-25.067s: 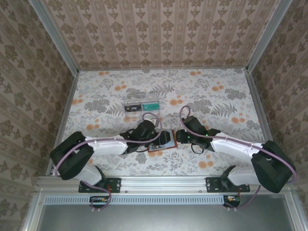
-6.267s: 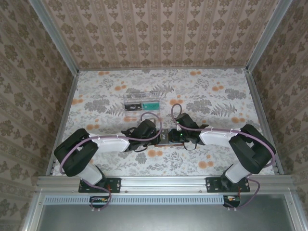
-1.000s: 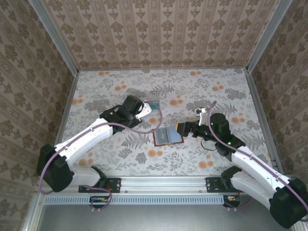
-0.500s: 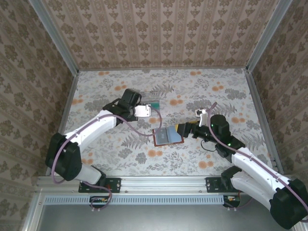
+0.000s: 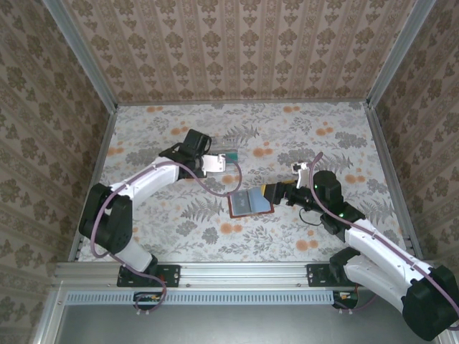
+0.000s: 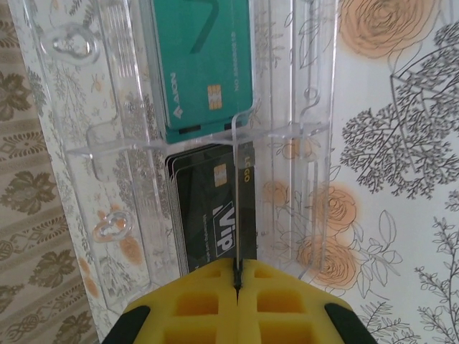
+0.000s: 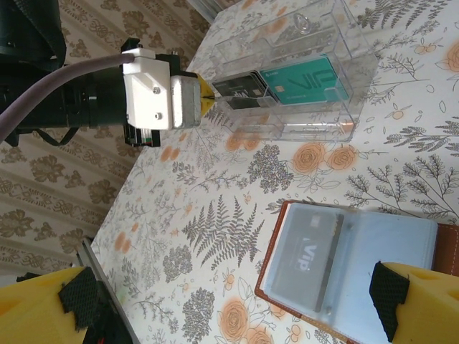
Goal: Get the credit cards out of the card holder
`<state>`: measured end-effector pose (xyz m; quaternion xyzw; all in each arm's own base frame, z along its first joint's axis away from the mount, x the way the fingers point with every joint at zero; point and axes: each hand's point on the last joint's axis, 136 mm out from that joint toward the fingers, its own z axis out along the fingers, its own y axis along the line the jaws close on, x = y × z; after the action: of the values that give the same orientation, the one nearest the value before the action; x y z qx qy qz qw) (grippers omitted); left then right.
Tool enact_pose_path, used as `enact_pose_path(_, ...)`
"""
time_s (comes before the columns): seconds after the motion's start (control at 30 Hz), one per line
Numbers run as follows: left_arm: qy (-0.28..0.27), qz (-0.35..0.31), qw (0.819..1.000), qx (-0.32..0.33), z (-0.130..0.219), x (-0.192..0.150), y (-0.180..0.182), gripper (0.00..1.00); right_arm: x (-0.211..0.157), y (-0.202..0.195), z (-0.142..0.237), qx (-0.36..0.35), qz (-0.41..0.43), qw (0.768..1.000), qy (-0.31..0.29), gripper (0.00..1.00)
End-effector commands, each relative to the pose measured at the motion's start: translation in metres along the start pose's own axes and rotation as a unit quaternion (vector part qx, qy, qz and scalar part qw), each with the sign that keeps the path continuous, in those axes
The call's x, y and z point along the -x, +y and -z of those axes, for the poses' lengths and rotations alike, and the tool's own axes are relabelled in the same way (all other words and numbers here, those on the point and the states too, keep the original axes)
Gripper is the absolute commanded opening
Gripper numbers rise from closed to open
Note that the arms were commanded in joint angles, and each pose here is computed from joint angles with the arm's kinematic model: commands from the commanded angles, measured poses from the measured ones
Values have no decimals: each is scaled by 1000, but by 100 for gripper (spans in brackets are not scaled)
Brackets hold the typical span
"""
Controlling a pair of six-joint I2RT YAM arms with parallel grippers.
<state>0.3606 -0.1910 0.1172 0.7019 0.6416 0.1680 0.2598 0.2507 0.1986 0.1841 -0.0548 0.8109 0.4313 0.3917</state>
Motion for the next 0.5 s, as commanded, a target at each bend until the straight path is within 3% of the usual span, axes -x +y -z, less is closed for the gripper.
enact_pose_path(0.0,-16,6,1000,7,2,4,15,0,0,0,-1,3,0,1000,-7,100)
enact_pose_path(0.47,-1,18,1000,-1,-18,-6,16,0,-1,-1,-2,3,-1,1000,-4,100)
